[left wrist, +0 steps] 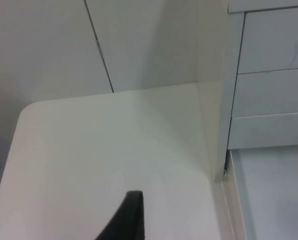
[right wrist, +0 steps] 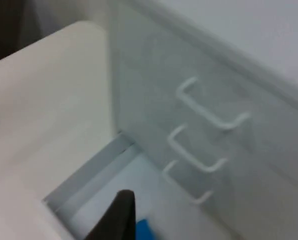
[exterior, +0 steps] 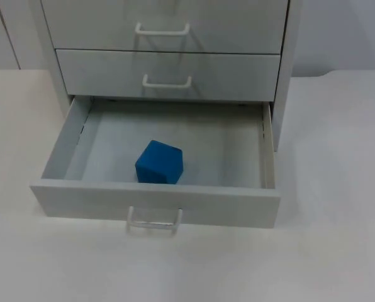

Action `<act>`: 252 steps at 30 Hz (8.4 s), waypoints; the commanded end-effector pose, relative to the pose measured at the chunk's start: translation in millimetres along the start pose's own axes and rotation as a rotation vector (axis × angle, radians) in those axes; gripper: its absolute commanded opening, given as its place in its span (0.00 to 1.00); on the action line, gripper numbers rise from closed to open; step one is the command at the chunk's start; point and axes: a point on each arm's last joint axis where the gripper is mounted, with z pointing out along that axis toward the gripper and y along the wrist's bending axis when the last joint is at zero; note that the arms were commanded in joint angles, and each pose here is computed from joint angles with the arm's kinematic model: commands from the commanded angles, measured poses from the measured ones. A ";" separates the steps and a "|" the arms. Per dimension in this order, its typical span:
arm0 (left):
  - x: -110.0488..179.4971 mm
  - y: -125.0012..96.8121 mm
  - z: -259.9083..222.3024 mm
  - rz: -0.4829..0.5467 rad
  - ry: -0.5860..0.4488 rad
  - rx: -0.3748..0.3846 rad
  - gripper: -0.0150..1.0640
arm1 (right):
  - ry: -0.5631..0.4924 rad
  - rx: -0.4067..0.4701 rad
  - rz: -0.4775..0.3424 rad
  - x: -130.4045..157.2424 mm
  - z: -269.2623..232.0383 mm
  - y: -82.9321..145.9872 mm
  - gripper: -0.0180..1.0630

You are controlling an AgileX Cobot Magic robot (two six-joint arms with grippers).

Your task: Open the drawer with the left hand, place the block into the drawer with the right hand, then close the drawer with the left hand.

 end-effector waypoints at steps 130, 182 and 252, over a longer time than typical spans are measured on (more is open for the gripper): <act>142.3 -127.0 129.8 1.055 0.115 0.180 0.57 | -0.022 0.770 0.425 103.7 -144.1 -205.2 0.98; 242.8 -168.2 178.2 1.199 0.038 0.335 0.01 | -0.022 0.770 0.425 103.7 -144.1 -205.2 0.98; 201.4 -185.4 250.0 1.234 -0.073 0.271 0.01 | -0.024 0.770 0.431 103.7 -144.1 -205.2 0.98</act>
